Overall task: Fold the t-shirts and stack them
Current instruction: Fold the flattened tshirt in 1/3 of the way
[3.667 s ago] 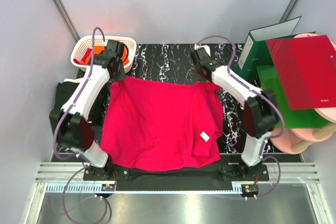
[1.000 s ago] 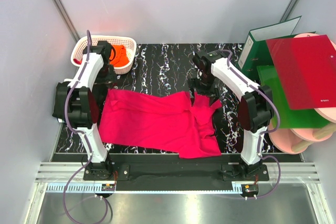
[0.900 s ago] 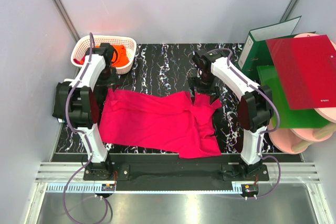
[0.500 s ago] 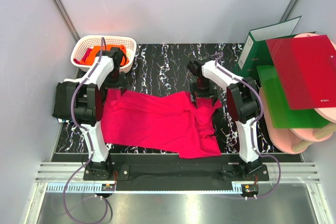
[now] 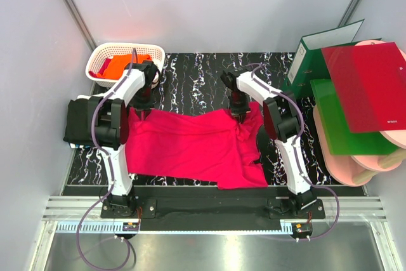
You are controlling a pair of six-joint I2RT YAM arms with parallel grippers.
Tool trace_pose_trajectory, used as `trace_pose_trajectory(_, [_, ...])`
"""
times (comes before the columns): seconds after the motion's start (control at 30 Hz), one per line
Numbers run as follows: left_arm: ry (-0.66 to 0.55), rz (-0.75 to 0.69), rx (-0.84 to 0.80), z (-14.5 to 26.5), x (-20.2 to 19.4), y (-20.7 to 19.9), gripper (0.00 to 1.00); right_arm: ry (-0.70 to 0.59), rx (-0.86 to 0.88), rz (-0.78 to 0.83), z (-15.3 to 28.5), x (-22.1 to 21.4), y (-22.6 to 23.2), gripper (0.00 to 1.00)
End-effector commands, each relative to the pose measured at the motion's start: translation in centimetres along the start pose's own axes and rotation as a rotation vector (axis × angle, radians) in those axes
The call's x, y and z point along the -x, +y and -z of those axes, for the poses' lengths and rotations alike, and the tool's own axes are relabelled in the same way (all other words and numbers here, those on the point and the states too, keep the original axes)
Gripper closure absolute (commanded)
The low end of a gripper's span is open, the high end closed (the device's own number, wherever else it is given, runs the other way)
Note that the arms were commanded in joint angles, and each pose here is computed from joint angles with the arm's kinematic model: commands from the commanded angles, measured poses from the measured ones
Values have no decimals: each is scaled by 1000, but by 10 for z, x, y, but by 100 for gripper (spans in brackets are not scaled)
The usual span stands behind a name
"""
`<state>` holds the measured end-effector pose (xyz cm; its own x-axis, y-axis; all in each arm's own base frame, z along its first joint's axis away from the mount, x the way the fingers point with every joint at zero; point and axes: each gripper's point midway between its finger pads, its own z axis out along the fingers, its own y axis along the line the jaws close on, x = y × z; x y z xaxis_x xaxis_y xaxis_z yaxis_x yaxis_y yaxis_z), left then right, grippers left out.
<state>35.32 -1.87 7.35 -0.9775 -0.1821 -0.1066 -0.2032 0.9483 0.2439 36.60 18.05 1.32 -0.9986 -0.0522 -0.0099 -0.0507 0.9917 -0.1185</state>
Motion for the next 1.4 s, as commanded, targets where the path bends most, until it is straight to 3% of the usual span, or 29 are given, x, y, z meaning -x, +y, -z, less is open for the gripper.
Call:
trace_pose_trajectory(0.0, [-15,19,-12,10,10,-2,64,45,-28,53,-12,2,-1,94])
trace_pose_trajectory(0.03, [-18,18,-15,11,11,-2,39,57,-24,63,-11,-2,-2,90])
trace_pose_trajectory(0.07, [-24,21,-15,13,14,-2,26,49,-19,68,-1,-3,-4,56])
trace_pose_trajectory(0.13, [-24,25,-2,14,14,0,8,82,-19,73,9,-17,-8,30])
trace_pose_trajectory(0.17, [-24,25,-1,14,15,0,5,60,-9,64,25,-19,-11,8])
trace_pose_trajectory(0.2, [-27,25,1,15,16,0,4,85,-16,60,27,-31,-15,1])
trace_pose_trajectory(0.33, [-7,20,4,8,14,-2,2,67,6,36,61,-49,-24,0])
trace_pose_trajectory(0.53, [-5,3,-7,4,16,-5,5,-82,60,5,118,-39,-28,0])
trace_pose_trajectory(0.57, [-9,1,-7,5,18,-5,6,-106,63,2,126,-36,-29,1])
trace_pose_trajectory(0.63, [-15,-5,-10,4,19,-6,20,-159,83,2,141,-27,-27,3])
trace_pose_trajectory(0.67, [-13,-8,-15,4,19,-7,38,-174,92,9,145,-24,-26,9])
trace_pose_trajectory(0.7, [-18,-6,-18,3,21,-7,91,-201,109,8,146,-16,-22,16])
trace_pose_trajectory(0.73, [-12,-5,-14,0,21,-8,100,-203,122,14,141,-13,-18,64])
trace_pose_trajectory(0.77, [-9,-4,-17,-1,21,-10,100,-208,130,12,132,-8,-13,89])
trace_pose_trajectory(0.8, [-2,-5,-24,-3,21,-12,100,-195,126,16,125,-6,-11,100])
trace_pose_trajectory(1.13, [38,-24,2,-19,13,-19,100,-28,47,50,35,4,2,100])
trace_pose_trajectory(1.37, [22,-23,4,-14,17,-27,100,-62,-22,-1,-2,29,4,100])
